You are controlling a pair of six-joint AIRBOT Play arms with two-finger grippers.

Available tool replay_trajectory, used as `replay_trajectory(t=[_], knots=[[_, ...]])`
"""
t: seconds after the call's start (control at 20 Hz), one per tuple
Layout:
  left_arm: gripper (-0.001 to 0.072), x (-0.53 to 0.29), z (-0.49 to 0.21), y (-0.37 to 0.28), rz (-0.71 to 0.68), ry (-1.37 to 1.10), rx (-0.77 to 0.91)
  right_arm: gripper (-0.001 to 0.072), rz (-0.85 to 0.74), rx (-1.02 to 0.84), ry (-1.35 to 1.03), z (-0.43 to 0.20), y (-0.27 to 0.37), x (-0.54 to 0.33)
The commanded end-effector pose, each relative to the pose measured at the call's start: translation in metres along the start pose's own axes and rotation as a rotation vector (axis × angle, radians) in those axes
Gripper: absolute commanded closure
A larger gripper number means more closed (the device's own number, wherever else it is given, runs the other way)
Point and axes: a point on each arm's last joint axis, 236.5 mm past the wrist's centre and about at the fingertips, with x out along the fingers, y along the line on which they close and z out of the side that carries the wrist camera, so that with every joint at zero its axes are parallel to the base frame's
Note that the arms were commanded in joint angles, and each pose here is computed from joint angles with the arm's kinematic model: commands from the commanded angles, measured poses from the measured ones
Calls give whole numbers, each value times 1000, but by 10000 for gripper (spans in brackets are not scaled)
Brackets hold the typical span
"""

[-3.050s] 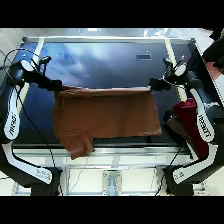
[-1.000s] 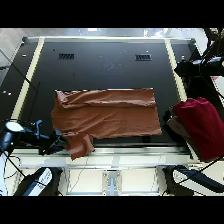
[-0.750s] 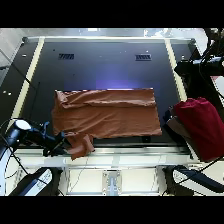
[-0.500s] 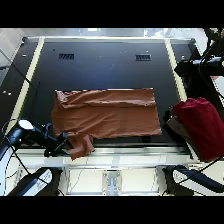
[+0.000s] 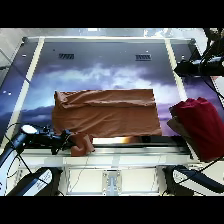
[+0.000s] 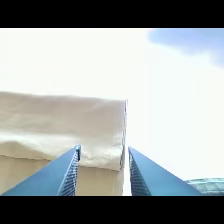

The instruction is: Fold the shirts.

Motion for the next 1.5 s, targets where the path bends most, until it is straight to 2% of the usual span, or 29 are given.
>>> replay_trajectory(t=[0.0,0.1,0.2,0.4,0.55,0.75,0.85,0.95,1.05,1.3,1.45], knots=[[694,0,9,-25,-110,-41,31,368,-41,-20,22,-7,-8,-7],[694,0,7,-24,-109,-31,39,368,-135,-54,120,-31,-29,-23],[693,0,6,-25,-109,-30,39,368,-144,4,258,-77,-42,-29],[693,0,6,-25,-108,-33,108,367,6,307,596,-238,-20,18],[693,0,6,-25,-108,-33,110,367,216,593,671,-318,36,58],[693,0,-1,-25,-109,-6,113,365,382,887,602,-331,58,76],[693,0,-4,-24,-109,9,114,320,369,926,603,-334,45,73],[693,0,-5,-24,-109,11,114,320,373,934,651,-344,42,62],[693,0,-5,-24,-109,11,114,320,311,920,701,-361,33,59],[693,0,-4,-24,-109,9,113,327,245,1046,532,-333,11,85],[693,0,-4,-24,-109,6,113,327,222,1090,540,-338,6,94]])
